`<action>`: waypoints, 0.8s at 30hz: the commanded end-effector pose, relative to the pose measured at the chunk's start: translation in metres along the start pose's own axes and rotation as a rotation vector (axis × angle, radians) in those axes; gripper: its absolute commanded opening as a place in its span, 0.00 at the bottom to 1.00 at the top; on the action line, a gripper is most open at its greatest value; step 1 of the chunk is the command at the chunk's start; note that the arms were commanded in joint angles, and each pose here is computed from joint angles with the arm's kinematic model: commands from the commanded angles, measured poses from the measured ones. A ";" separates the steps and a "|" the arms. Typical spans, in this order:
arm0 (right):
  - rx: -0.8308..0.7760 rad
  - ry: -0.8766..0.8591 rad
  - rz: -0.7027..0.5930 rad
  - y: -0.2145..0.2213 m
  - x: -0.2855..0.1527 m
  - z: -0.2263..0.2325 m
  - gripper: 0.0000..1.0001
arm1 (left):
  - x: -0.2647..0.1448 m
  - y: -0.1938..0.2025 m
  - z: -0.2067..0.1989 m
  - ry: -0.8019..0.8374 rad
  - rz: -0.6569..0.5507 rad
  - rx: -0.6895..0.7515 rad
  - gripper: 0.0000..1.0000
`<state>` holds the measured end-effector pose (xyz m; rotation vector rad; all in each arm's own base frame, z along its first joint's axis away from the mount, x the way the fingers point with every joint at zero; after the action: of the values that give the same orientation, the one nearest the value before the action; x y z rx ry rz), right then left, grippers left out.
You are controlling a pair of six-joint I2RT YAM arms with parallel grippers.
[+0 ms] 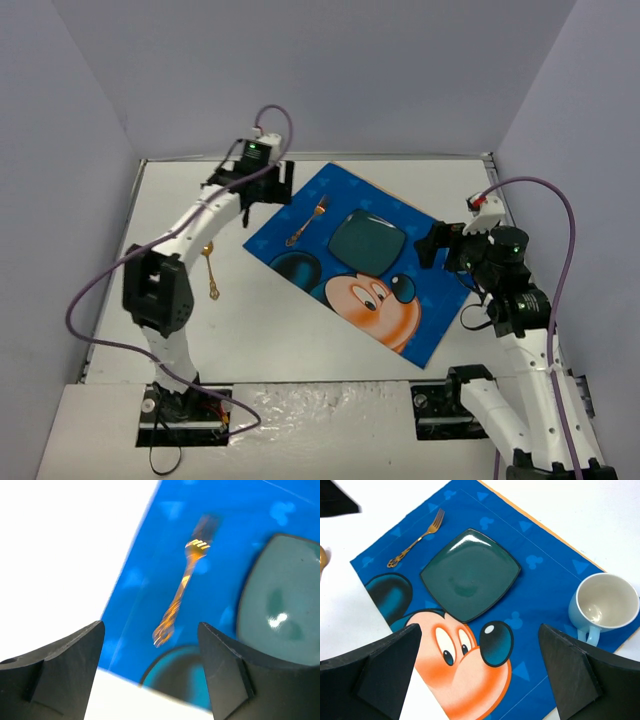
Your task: Set the dinner table for one person
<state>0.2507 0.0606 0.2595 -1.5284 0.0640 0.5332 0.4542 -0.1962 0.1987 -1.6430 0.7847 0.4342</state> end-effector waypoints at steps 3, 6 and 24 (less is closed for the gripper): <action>-0.008 -0.094 -0.069 -0.022 -0.002 0.016 1.00 | -0.054 -0.015 0.093 -0.059 -0.154 -0.232 0.71; -0.001 -0.118 -0.054 -0.018 0.000 0.020 1.00 | -0.061 -0.001 0.131 -0.070 -0.159 -0.291 0.71; -0.004 -0.134 -0.046 -0.016 0.002 0.022 1.00 | -0.042 0.107 0.227 -0.360 -0.013 -0.585 0.61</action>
<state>0.2465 0.0783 0.2579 -1.4807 -0.0076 0.6289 0.3828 0.0205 0.1017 -1.9906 0.4829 0.9521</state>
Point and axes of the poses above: each gripper's point midway between its finger pads, its own x axis out along the fingers, its own z axis along the line the jaws close on, y = z × x, the point moved 2 cm from there along -x, back along the fingers, and after that the axes turned 9 degrees about -x, right-handed, at the moved point
